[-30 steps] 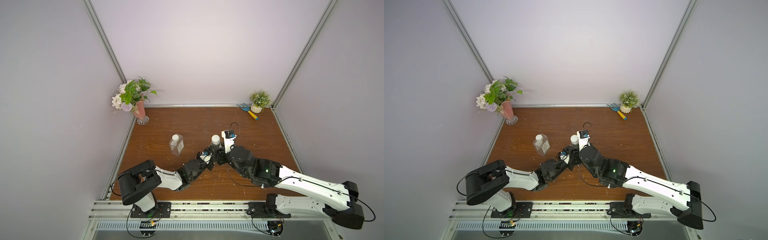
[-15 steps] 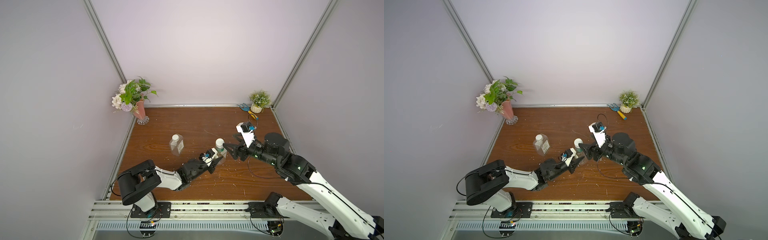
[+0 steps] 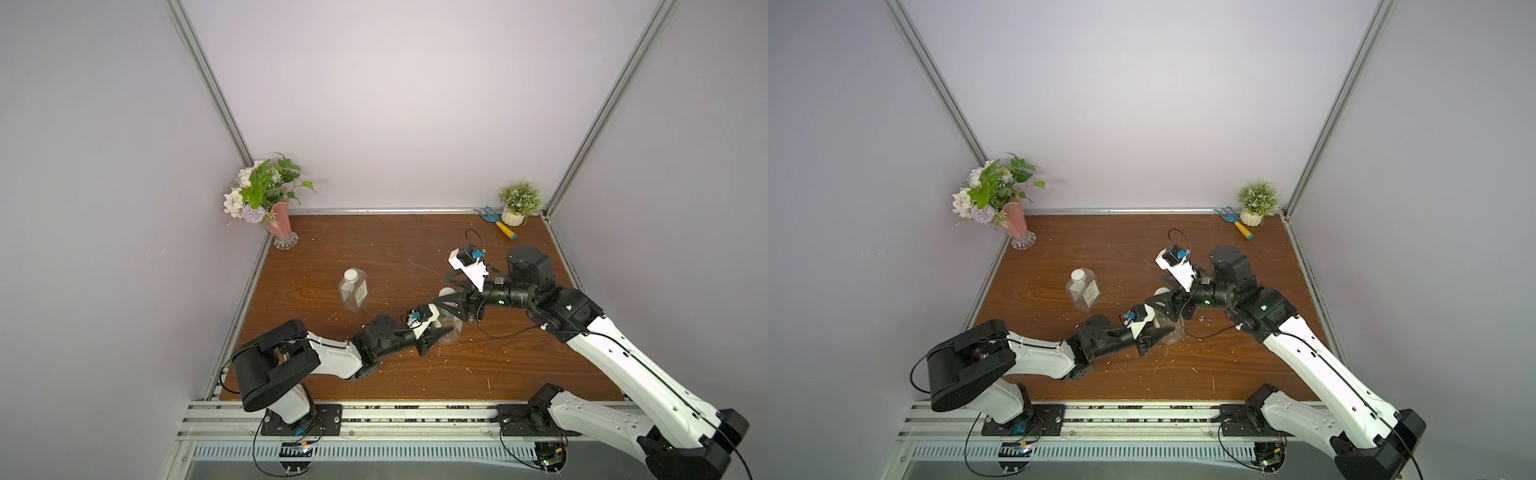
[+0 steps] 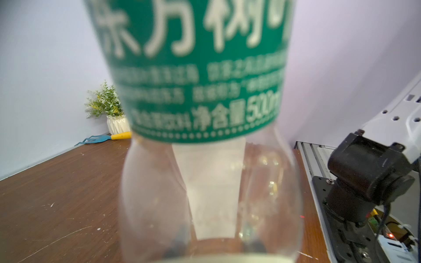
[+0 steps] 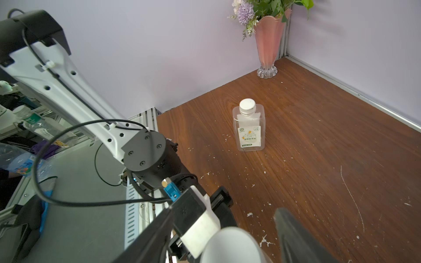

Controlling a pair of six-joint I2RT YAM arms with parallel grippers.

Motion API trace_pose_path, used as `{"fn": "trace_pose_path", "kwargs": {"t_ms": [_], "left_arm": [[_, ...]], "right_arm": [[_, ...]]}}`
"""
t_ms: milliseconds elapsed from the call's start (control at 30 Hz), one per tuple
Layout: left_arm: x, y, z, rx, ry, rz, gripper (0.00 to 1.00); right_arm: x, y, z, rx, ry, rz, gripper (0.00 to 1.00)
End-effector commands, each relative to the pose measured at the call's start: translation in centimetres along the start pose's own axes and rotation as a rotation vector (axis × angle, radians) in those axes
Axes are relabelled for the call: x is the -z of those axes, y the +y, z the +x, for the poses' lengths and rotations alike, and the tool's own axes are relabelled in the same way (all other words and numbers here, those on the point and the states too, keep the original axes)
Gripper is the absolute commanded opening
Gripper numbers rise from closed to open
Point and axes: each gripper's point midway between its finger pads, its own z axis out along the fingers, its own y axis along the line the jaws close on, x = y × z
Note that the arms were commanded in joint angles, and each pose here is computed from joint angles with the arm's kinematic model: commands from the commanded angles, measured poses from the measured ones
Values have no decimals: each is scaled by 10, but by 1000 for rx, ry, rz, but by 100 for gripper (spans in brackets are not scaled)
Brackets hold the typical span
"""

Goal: Screw on the bottle caps
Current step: Screw the bottle cap onto the plastic bottle.

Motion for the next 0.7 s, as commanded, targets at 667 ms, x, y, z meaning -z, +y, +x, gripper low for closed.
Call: {"fn": "trace_pose_path", "kwargs": {"t_ms": [667], "left_arm": [[-1, -6, -18, 5, -36, 63, 5]], "right_arm": [[4, -1, 3, 18, 22, -9, 59]]}}
